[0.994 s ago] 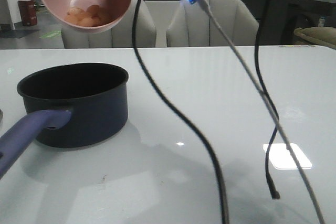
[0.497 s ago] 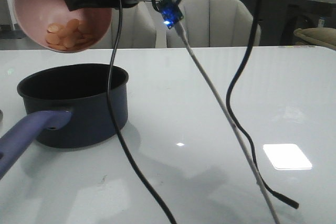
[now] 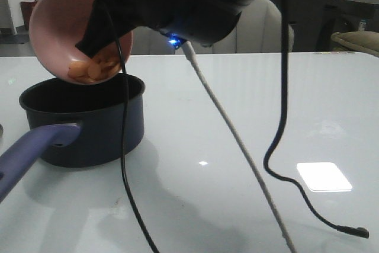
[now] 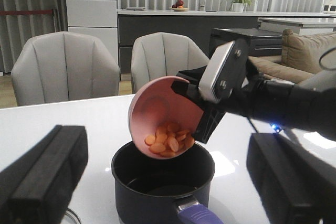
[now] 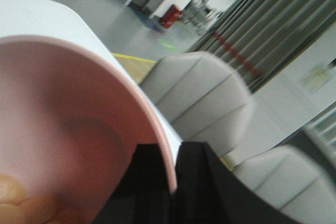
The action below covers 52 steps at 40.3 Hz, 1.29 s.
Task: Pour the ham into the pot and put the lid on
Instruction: 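Tilt the pink bowl to pour the ham slices into the saucepan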
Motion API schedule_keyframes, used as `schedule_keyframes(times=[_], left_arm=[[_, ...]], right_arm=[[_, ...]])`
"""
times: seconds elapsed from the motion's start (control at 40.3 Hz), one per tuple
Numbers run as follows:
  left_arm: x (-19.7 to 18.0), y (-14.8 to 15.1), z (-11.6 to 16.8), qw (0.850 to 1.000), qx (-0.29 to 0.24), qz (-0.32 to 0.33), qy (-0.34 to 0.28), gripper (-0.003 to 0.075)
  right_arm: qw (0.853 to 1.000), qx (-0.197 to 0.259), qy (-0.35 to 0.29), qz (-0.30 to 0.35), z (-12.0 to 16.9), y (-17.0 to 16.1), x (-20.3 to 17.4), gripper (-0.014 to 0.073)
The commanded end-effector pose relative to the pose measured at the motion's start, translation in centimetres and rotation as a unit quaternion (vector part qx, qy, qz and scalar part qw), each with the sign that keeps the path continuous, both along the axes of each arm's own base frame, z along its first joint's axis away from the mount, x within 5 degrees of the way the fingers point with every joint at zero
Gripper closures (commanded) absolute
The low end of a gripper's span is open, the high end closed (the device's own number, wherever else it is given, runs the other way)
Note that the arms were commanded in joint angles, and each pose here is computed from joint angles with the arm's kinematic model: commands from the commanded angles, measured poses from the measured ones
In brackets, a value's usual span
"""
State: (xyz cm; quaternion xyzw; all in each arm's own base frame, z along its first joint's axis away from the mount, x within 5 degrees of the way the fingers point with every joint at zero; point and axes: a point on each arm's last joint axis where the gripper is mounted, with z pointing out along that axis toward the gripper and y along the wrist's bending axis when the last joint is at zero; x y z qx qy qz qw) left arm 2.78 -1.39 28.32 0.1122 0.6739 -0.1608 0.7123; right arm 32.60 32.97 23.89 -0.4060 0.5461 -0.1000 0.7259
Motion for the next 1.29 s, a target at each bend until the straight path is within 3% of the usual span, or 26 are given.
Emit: schedule_keyframes(times=[0.0, 0.248, 0.696, 0.795, 0.869, 0.944, 1.043, 1.192, 1.267], left_arm=[[-0.3, 0.2, 1.5, 0.999, -0.022, -0.001, -0.044, 0.0064], [-0.3, 0.2, 1.5, 0.999, -0.022, -0.001, -0.044, 0.0064], [-0.3, 0.2, 1.5, 0.999, -0.022, -0.001, -0.044, 0.0064], [-0.3, 0.2, 1.5, 0.999, -0.022, -0.001, -0.044, 0.0064], [-0.3, 0.2, 1.5, 0.999, -0.022, -0.001, -0.044, 0.0064], [-0.3, 0.2, 1.5, 0.999, -0.022, -0.001, -0.044, 0.0064], [-0.3, 0.2, 1.5, 0.999, -0.022, -0.001, -0.044, 0.0064], [-0.3, 0.2, 1.5, 0.999, -0.022, -0.001, -0.044, 0.0064], [-0.3, 0.2, 1.5, 0.999, -0.022, -0.001, -0.044, 0.0064]], right_arm=[[0.988, -0.019, -0.144, -0.053, 3.5, -0.3, -0.6, 0.0458], [0.947, -0.072, -0.293, -0.106, 2.0, 0.1, -0.9, 0.0458], [0.903, -0.140, -0.407, -0.012, 2.1, 2.1, -2.6, 0.0458], [0.904, -0.135, -0.404, -0.009, 2.1, 2.1, -2.6, 0.0458], [0.926, -0.094, -0.365, -0.016, 2.0, 1.8, -2.2, 0.0458], [0.949, -0.030, -0.311, -0.027, 2.1, 1.2, -1.7, 0.0460], [0.970, 0.076, -0.229, -0.042, 2.8, 0.2, -1.1, 0.0460], [0.970, 0.216, -0.106, -0.040, 4.8, -1.0, -0.9, 0.0460], [0.965, 0.258, -0.037, -0.024, 6.0, -1.3, -1.1, 0.0460]])
